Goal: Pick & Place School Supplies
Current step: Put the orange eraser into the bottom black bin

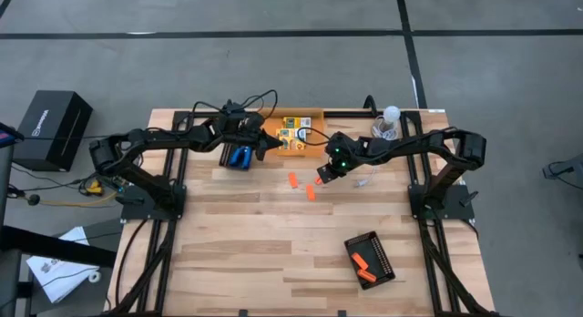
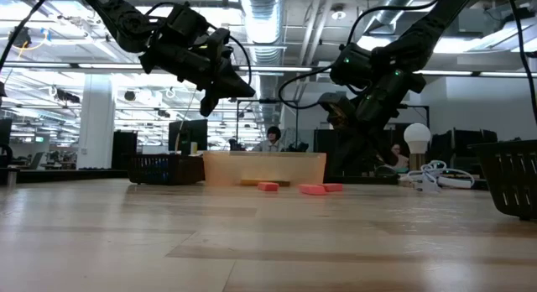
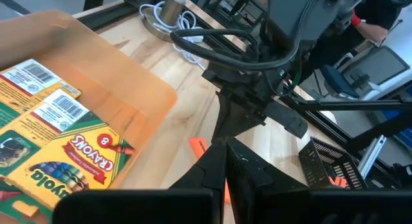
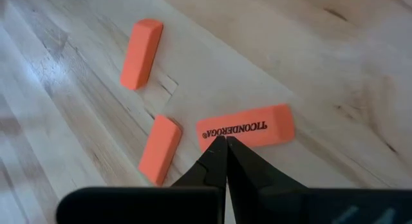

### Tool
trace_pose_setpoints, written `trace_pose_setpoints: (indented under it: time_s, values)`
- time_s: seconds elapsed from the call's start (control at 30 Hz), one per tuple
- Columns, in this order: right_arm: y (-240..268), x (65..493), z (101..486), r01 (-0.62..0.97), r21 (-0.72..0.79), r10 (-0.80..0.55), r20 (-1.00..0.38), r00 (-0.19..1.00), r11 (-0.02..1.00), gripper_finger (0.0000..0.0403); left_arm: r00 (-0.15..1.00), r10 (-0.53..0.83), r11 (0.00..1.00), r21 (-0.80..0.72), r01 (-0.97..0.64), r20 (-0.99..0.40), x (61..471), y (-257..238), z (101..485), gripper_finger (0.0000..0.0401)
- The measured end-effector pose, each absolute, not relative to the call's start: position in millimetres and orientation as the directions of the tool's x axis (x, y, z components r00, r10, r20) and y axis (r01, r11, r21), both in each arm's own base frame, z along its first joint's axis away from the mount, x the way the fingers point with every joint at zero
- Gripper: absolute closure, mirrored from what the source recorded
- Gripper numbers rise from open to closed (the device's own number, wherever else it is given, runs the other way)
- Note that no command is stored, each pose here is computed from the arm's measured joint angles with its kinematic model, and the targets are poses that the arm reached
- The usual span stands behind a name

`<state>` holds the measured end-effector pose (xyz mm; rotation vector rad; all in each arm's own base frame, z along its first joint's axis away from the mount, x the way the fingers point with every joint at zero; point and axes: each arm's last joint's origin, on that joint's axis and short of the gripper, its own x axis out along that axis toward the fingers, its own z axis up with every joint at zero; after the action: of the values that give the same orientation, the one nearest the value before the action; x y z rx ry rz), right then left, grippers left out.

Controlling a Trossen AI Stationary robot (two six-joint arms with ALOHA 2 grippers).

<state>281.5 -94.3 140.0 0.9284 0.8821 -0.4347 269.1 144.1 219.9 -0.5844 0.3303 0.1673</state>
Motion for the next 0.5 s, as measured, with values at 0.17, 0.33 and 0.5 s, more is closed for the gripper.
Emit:
trace_pose_setpoints:
  time_s: [0.17,0.33,0.5]
  values:
    - [-95.2,281.1,140.0,0.666,0.505,0.035,-0.81,0.585,0.549,0.0403,0.935,0.061,0.823,-0.512,-0.246,-0.35,269.2,144.0,220.0,0.0399]
    - [-95.4,279.7,139.0,0.684,0.481,0.015,-0.824,0.567,0.548,0.0403,0.935,0.061,0.823,-0.512,-0.246,-0.35,269.2,143.9,220.0,0.0399]
    - [-95.8,279.1,133.5,0.703,0.456,0.007,-0.841,0.541,0.546,0.0403,0.935,0.061,0.823,-0.512,-0.246,-0.35,269.2,143.9,220.0,0.0399]
